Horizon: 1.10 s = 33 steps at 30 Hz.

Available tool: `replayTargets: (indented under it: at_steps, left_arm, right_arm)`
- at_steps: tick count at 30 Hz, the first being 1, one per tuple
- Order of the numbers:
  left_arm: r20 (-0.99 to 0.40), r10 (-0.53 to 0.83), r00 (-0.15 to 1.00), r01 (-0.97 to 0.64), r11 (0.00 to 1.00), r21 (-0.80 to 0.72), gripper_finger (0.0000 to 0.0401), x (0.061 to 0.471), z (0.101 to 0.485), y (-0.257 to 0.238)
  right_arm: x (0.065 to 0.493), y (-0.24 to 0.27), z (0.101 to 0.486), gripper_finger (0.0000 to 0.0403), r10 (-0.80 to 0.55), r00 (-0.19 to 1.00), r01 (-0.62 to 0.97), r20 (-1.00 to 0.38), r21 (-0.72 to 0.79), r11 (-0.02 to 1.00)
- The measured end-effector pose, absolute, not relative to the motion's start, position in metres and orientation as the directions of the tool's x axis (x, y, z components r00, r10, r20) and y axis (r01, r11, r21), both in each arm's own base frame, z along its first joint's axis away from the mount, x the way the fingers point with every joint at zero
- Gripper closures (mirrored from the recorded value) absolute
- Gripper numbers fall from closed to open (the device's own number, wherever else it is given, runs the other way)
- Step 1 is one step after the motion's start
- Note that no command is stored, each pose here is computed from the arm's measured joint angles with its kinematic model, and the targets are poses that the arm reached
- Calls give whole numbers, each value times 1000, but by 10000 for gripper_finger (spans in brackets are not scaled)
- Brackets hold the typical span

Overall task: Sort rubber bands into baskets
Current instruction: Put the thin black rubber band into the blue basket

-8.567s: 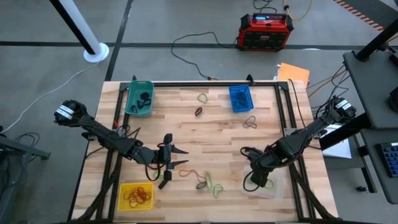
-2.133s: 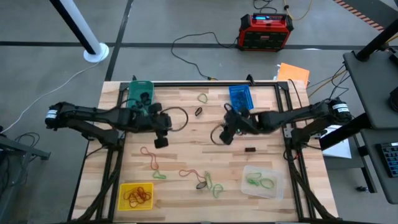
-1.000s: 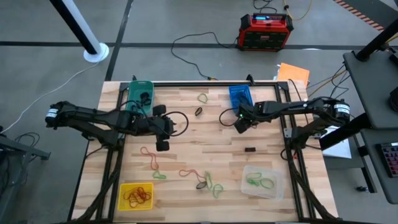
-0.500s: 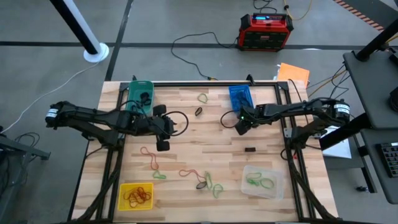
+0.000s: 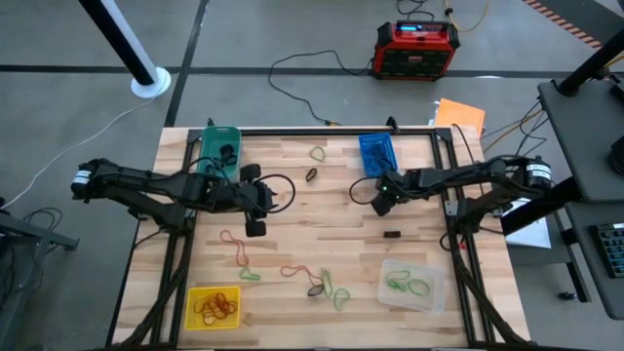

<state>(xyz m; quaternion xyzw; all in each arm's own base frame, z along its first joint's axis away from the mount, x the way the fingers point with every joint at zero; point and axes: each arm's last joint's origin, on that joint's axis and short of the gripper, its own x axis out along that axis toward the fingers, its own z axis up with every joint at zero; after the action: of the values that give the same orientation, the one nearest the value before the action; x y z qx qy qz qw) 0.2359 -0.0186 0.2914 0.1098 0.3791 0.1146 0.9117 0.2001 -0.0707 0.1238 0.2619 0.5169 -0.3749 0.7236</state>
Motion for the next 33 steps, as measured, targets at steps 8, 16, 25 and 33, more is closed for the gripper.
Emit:
replayTargets:
  at_steps: [8, 16, 25, 33]
  left_arm:
    - [-661, 292, 691, -128, 950, 285, 285, 236, 292, -19]
    - [-659, 291, 694, -129, 950, 284, 285, 237, 292, -19]
    - [-638, 288, 714, -131, 950, 282, 285, 239, 283, -19]
    - [-629, 286, 723, -130, 950, 282, 285, 240, 279, -19]
  right_arm:
    - [198, -70, 121, 388, -262, 193, 785, -945, -11, 619]
    - [199, -64, 138, 394, -246, 286, 753, -926, 58, 656]
    - [203, -52, 176, 394, -293, 527, 674, -798, 182, 716]
    - [216, -59, 217, 394, -382, 783, 540, -491, 231, 809]
